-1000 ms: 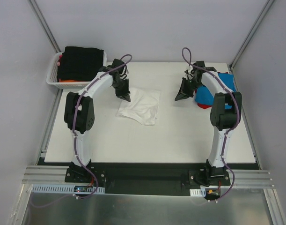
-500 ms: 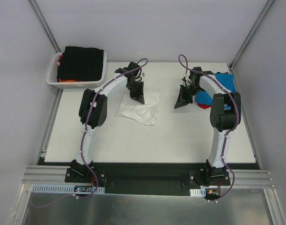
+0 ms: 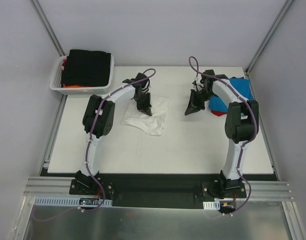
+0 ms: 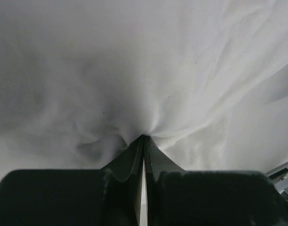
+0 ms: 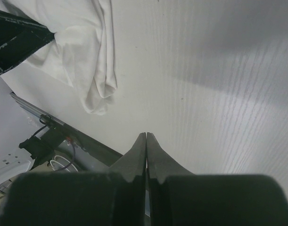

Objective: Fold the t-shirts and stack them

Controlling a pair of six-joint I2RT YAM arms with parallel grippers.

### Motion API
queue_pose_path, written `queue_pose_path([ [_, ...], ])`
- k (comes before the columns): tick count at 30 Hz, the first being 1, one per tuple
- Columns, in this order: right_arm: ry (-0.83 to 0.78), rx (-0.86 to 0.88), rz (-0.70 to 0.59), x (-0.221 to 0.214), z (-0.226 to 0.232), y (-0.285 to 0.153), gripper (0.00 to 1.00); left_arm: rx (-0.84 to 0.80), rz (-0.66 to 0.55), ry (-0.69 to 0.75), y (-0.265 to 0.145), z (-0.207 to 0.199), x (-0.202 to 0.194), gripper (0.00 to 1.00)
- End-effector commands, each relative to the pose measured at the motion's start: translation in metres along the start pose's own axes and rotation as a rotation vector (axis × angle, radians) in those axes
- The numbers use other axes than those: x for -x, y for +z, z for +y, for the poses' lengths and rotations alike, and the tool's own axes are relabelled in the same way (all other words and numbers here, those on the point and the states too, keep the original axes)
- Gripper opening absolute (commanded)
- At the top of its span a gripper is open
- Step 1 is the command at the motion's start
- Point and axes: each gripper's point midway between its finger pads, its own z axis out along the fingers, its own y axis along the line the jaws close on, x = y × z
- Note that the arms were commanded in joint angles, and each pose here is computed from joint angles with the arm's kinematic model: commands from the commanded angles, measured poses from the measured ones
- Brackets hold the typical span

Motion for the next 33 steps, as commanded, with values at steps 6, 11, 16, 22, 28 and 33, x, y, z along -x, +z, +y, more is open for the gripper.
queue_pose_path([
  [6,-0.044,0.041,-0.05,0.003,0.022,-0.025,0.01,0.277,-0.004,-0.09,-0.036,0.084,-0.033,0.0],
  [11,-0.042,0.043,-0.049,0.0,0.02,-0.023,0.01,0.363,-0.013,-0.156,-0.05,0.117,-0.038,0.0],
  [16,-0.045,0.048,-0.048,-0.001,0.021,-0.023,0.01,0.426,-0.055,-0.229,-0.068,0.138,-0.034,0.0],
  [22,-0.043,0.051,-0.046,0.001,0.021,-0.022,0.01,0.483,-0.066,-0.281,-0.08,0.153,-0.038,0.0],
  [28,-0.042,0.051,-0.041,0.0,0.021,-0.021,0.01,0.524,-0.07,-0.327,-0.085,0.165,-0.045,0.0],
  [33,-0.039,0.048,-0.042,-0.002,0.019,-0.022,0.01,0.562,-0.066,-0.38,-0.093,0.179,-0.052,0.0],
])
